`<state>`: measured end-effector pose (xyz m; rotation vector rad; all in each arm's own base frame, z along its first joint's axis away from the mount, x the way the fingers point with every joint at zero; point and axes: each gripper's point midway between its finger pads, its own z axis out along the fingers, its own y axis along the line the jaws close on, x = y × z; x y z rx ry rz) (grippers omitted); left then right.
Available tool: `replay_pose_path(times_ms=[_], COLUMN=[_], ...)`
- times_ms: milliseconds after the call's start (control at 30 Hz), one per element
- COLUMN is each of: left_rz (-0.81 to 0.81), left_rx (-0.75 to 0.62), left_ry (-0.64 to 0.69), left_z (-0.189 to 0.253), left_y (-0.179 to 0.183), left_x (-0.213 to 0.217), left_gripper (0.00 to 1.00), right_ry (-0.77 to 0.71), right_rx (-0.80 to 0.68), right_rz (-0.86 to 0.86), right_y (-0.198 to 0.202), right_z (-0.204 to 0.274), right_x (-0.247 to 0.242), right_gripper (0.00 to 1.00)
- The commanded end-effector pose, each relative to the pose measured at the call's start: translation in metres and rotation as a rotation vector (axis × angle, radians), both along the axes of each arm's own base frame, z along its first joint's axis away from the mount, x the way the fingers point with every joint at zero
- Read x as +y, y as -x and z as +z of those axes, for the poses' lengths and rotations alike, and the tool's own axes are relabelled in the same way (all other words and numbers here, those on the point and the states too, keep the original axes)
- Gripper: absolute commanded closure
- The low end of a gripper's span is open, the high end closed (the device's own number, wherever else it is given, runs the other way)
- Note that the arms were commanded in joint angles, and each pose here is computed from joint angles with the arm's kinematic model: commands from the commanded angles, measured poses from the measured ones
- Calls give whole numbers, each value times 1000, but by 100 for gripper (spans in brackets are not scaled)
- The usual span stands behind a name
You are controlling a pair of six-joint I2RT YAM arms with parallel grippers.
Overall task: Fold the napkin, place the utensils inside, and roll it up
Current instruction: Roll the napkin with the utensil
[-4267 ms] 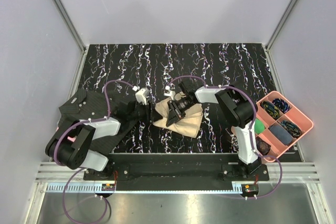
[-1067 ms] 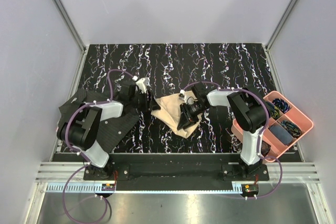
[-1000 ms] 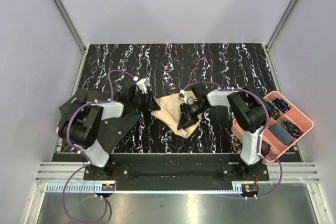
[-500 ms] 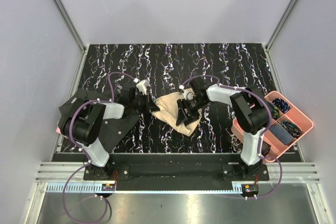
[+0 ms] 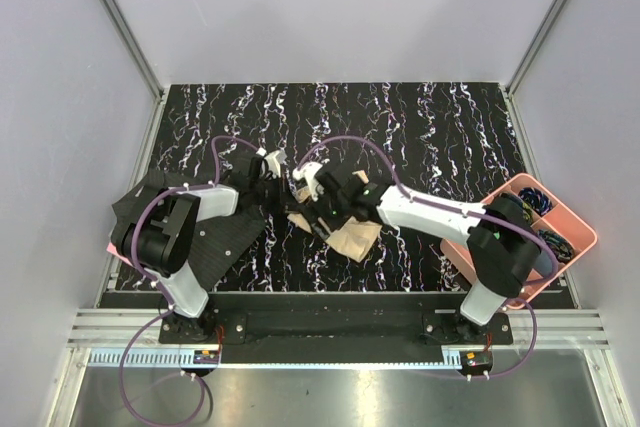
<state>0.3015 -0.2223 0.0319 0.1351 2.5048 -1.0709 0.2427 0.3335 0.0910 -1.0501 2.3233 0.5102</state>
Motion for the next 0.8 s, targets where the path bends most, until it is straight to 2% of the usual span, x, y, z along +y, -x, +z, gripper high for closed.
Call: replay_pose_path(times_ms=[0, 233, 500, 667, 733, 767], left_rz=[-2, -4, -6, -4, -1, 1], left_rx=[56, 76, 74, 60, 50, 45], left_ry=[7, 2, 1, 3, 2, 3], left_z=[5, 6, 8, 13, 14, 16], left_y=[1, 2, 0, -1, -3, -3], left_x=[-2, -2, -2, -2, -2, -2], left_gripper=[100, 100, 100, 100, 91, 81], right_ry=[14, 87, 94, 180, 211, 213], right_rx=[-260, -286, -232, -192, -149, -136], right_rz=[9, 95, 131, 74, 52, 44], right_y=[-22, -10, -2, -3, -1, -1], right_z=[6, -26, -50, -74, -85, -87], right_x=[15, 25, 28, 15, 9, 8], right_gripper=[26, 27, 46, 47, 47, 48])
